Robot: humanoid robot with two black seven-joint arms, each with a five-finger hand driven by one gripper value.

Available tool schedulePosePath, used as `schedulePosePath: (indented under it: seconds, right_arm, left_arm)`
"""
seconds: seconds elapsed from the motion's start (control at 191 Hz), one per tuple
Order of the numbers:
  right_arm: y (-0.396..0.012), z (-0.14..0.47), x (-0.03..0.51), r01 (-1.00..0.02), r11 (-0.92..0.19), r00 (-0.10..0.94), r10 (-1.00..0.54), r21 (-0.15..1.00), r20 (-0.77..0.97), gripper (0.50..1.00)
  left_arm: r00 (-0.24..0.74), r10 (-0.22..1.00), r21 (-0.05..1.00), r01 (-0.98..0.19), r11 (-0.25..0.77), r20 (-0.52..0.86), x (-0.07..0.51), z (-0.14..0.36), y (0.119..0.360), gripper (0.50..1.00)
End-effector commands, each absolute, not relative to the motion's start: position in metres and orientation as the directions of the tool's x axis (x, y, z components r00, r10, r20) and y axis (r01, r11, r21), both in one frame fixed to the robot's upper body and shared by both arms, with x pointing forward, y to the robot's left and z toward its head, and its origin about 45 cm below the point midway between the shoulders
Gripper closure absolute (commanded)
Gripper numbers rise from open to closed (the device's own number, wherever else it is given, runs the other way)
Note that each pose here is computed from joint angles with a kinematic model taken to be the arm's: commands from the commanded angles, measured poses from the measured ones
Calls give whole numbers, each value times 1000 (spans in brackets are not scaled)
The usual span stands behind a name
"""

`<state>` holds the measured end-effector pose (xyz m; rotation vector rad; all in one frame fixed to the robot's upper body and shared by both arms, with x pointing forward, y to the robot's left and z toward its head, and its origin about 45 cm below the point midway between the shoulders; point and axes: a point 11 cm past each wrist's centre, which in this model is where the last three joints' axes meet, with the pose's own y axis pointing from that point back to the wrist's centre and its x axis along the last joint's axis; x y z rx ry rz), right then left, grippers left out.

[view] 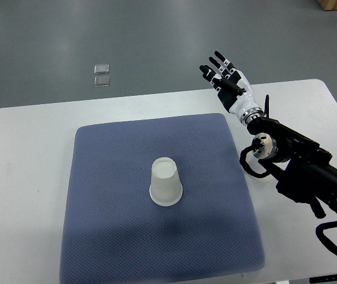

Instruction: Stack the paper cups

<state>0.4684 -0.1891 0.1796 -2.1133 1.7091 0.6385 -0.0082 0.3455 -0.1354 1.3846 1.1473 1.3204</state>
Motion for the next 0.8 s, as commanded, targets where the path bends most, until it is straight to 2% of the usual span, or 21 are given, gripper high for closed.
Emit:
schedulePosePath:
  seconds: [0.0, 0.796]
  right_arm:
    - [-189, 180, 468, -977, -212, 172, -820, 11, -546, 585]
    - [-194, 181, 470, -979, -206, 168, -827, 10, -537, 585]
  left_arm:
    - [6, 982, 981, 47, -187, 187, -8, -135, 346, 500]
    - [16, 981, 979, 50, -196, 195, -10, -135, 348, 500]
